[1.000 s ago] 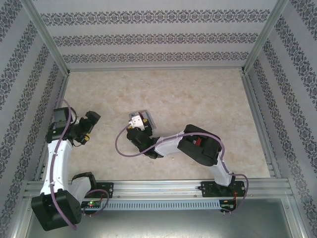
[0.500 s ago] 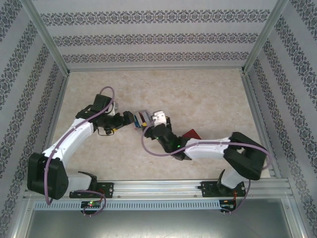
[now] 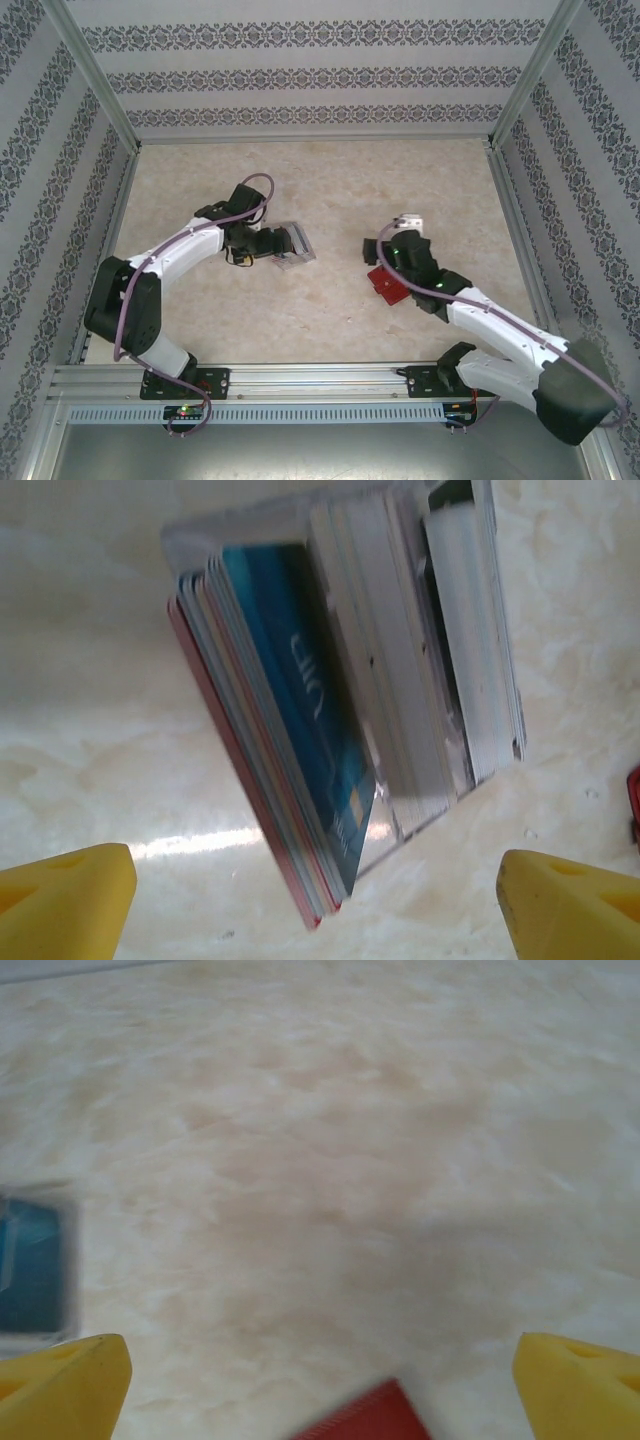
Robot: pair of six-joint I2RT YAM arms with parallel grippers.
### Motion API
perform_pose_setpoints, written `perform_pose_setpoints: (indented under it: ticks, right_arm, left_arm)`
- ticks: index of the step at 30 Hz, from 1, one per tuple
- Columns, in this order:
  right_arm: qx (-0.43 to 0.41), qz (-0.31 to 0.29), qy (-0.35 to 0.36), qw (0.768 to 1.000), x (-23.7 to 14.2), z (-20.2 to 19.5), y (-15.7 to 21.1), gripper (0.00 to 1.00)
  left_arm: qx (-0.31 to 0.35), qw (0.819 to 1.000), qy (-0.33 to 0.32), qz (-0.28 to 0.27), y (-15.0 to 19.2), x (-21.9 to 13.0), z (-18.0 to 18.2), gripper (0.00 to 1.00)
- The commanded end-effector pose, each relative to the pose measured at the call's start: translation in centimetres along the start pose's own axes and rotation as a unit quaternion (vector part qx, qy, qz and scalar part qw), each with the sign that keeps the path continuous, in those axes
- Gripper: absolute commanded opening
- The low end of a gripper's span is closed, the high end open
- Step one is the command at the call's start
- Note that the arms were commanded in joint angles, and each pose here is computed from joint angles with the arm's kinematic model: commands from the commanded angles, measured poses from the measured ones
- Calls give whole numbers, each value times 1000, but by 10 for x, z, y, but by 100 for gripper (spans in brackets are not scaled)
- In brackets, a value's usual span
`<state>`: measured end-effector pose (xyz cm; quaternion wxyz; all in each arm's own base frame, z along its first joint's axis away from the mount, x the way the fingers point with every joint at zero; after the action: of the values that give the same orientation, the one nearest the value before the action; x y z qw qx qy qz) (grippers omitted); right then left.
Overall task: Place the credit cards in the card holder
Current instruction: Move the storage box to the center of the table, then rotate the card holder at the center of the table, then rotate the storage box at the center of the table.
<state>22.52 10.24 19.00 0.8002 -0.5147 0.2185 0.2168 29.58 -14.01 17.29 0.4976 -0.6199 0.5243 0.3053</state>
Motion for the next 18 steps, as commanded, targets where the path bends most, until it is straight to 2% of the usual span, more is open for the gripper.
perform_pose_setpoints:
  ticks: [1,4,8,10,13,15,18]
  right_arm:
    - [86,127,50,987,-2,-38,25,95]
    - [116,182,71,974,-6,-48,33,94]
    - [130,214,119,961,-9,-60,43,93]
    - [136,236,115,955,-7,-65,49,92]
    - [146,283,47,947,-2,-58,59,91]
    - [147,315,-29,937,2,-48,66,90]
    - [149,331,-58,930,5,-42,69,88]
  left_arm:
    - [30,999,-14,-12,-12,4,-4,94]
    - [36,999,-15,1,-20,11,-6,95]
    - [44,998,-49,12,-30,20,-2,96]
    - [52,997,-51,18,-37,23,-4,96]
    - [66,997,-41,11,-52,25,-10,97]
    - [77,997,-25,3,-64,30,-16,97]
    - [75,997,3,3,-81,41,-24,97]
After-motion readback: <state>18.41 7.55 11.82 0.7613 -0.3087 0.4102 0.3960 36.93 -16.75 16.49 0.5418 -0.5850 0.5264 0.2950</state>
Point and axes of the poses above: each hand's point on the last joint's axis, 136 mm out from that joint toward the fingers, its own x axis out along the fingers, its own z axis along the line the jaws close on, y = z × x, the point moved 9 cm from there along -x, back along the fingers, and after that the axes turned 13 degrees about x, right-handed, at the moved point
